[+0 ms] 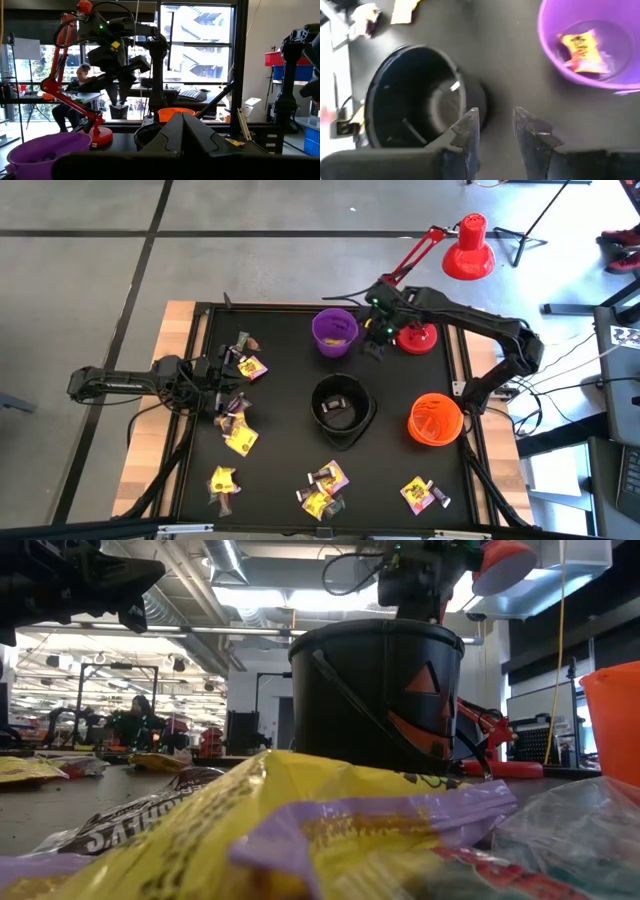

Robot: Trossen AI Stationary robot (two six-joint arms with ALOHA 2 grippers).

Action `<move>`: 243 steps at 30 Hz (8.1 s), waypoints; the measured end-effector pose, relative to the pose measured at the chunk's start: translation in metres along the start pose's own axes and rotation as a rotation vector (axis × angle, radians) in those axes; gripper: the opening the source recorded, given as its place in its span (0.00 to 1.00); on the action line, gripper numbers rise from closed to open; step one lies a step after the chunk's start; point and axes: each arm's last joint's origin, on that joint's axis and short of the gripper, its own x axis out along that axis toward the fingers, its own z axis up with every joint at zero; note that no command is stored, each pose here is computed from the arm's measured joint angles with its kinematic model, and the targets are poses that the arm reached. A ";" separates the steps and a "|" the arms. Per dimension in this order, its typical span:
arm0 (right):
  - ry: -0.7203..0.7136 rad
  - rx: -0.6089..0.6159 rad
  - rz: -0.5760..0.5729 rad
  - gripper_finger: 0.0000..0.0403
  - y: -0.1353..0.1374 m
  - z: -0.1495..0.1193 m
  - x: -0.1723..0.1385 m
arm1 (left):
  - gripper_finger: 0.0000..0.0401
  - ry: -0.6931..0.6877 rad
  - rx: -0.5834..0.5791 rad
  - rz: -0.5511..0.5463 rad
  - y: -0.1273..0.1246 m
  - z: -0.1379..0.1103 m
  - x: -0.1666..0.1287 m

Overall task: Sort candy
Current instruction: Put the yellow candy into the purple bucket

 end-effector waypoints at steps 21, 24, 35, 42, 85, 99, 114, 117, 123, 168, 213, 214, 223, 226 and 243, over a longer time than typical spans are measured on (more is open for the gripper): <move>-0.034 -0.369 -0.037 0.29 0.096 -0.025 -0.019 | 0.00 0.000 -0.053 0.003 0.000 0.000 0.000; -0.068 -0.411 -0.051 0.29 0.114 -0.034 -0.031 | 0.00 0.008 -0.054 0.001 0.000 -0.001 0.000; -0.125 -0.558 0.014 0.29 0.161 -0.061 -0.050 | 0.00 0.008 -0.054 0.001 0.000 -0.001 0.000; -0.144 -0.613 0.011 0.29 0.177 -0.067 -0.046 | 0.00 0.008 -0.054 0.000 0.000 -0.001 0.000; -0.142 -0.604 0.005 0.29 0.182 -0.070 -0.045 | 0.00 0.384 -0.453 0.476 0.009 0.042 0.013; -0.142 -0.604 0.006 0.29 0.182 -0.070 -0.045 | 0.00 0.760 -0.472 0.814 0.017 0.007 0.021; -0.143 -0.603 0.005 0.29 0.181 -0.070 -0.045 | 0.00 0.973 -0.406 0.826 0.027 0.004 0.053; -0.142 -0.603 0.005 0.29 0.181 -0.070 -0.045 | 0.00 1.004 -0.418 0.809 0.026 0.001 0.055; -0.143 -0.603 0.005 0.29 0.181 -0.070 -0.045 | 0.00 1.102 -0.459 0.771 0.029 -0.010 0.057; -0.143 -0.603 0.005 0.29 0.181 -0.070 -0.045 | 0.00 0.829 -0.666 1.164 0.041 -0.014 0.061; -0.146 -0.604 0.006 0.29 0.181 -0.070 -0.045 | 0.60 0.965 -0.841 1.310 0.045 -0.038 0.087; -0.146 -0.603 0.006 0.29 0.181 -0.070 -0.045 | 0.63 0.976 -0.822 1.304 0.044 -0.036 0.090; -0.146 -0.604 0.006 0.29 0.181 -0.070 -0.045 | 0.98 1.103 -0.649 1.364 0.041 -0.045 0.096; -0.146 -0.603 0.006 0.29 0.181 -0.070 -0.045 | 0.97 1.130 -0.630 1.378 0.041 -0.051 0.097; -0.146 -0.603 0.006 0.29 0.181 -0.070 -0.045 | 1.00 1.183 -0.487 1.466 0.045 -0.076 0.097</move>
